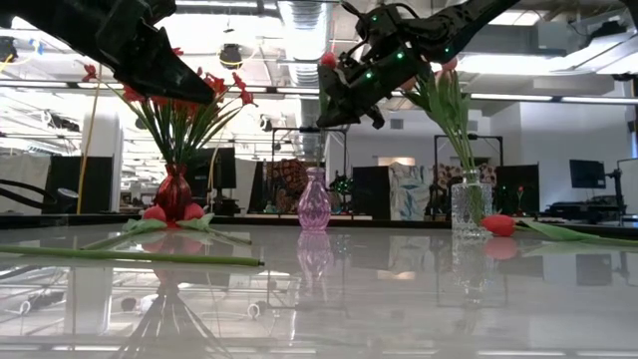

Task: Sort flowers into vase by color
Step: Put the top middle red tulip into the purple vase, then put the top right red tulip into the purple vase

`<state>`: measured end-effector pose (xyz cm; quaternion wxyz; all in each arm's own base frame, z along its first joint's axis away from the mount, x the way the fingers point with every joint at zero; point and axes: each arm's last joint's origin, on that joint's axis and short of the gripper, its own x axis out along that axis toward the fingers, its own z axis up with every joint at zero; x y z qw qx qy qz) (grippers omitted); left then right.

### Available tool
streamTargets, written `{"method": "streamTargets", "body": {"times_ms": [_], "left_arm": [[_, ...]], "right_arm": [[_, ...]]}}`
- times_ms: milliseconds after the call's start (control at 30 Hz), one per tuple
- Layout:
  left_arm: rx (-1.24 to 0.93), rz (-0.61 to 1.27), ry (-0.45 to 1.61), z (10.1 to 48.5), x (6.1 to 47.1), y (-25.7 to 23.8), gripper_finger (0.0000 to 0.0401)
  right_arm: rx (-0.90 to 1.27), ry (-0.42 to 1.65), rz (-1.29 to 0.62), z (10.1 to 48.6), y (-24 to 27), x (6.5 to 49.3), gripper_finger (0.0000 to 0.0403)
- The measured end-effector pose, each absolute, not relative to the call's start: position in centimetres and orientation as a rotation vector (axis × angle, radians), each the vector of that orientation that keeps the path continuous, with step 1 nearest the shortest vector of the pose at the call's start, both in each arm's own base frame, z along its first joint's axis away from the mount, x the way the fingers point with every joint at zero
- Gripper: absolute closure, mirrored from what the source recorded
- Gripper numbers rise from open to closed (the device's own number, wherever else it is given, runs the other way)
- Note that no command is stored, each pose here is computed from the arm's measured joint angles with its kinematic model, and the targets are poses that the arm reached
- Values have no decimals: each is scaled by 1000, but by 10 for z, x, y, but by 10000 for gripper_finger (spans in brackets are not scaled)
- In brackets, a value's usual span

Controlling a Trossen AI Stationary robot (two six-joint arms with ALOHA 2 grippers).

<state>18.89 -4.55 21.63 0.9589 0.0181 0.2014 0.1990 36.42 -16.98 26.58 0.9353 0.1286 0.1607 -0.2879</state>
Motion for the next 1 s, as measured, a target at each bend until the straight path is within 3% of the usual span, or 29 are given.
{"method": "streamTargets", "body": {"times_ms": [667, 1000], "left_arm": [[38, 403, 409, 216, 189, -45, 225], [37, 405, 412, 216, 189, -45, 225]], "right_arm": [[251, 351, -588, 268, -168, 361, 224], [196, 376, -562, 298, -153, 341, 181]]}}
